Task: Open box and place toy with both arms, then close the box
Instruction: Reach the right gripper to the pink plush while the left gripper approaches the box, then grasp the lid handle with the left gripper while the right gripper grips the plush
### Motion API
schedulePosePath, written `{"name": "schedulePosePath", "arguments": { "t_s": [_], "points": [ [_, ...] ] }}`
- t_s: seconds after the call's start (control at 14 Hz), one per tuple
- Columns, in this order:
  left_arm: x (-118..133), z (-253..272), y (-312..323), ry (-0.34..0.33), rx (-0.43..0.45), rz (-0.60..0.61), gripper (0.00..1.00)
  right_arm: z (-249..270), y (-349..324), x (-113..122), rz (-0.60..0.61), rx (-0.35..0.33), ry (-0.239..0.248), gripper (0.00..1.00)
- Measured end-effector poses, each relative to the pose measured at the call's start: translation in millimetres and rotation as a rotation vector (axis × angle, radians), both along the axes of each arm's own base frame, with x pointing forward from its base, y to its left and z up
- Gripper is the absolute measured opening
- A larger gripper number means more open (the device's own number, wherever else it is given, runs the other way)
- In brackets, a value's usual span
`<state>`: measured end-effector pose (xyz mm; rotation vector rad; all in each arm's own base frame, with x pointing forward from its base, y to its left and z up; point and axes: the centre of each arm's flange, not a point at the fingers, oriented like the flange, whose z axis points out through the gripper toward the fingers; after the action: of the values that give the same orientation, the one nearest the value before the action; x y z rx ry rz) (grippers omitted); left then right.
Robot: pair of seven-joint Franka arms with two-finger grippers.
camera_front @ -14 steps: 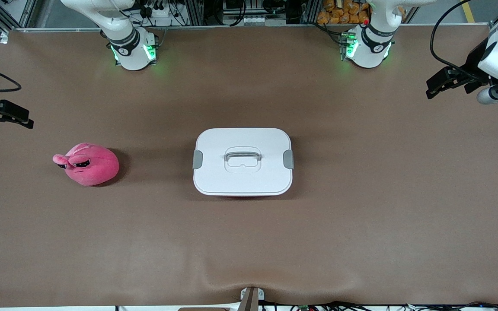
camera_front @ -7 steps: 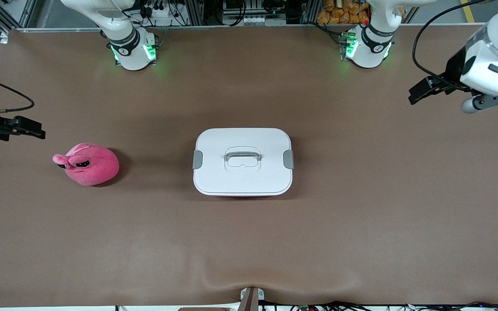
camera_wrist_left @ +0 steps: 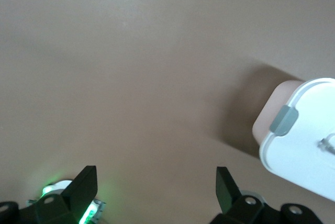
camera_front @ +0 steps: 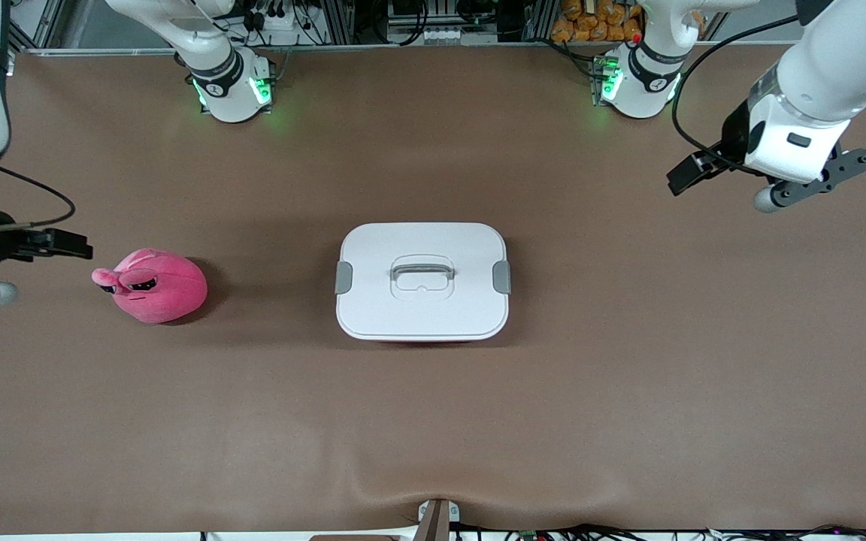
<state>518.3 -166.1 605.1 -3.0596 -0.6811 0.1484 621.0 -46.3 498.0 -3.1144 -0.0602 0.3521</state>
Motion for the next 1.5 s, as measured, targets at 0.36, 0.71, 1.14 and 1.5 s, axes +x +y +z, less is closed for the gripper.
{"name": "schedulePosePath", "arguments": {
  "t_s": [0.36, 0.71, 1.14, 1.5],
  "points": [
    [-2, -16, -50, -0.001, 0.006, 0.127, 1.00, -83, 0, 22, -0.004, -0.003, 0.090, 1.00],
    [0, -40, -106, -0.012, -0.016, 0.272, 1.00, -98, 0, 25, -0.232, -0.060, 0.070, 1.00],
    [-7, -74, -176, -0.008, -0.040, 0.466, 1.00, -122, -17, -1, -0.483, -0.002, 0.157, 1.00],
    [-14, -109, -240, -0.033, 0.008, 0.622, 1.00, -137, -20, -21, -0.540, -0.005, 0.150, 1.00]
  ]
}}
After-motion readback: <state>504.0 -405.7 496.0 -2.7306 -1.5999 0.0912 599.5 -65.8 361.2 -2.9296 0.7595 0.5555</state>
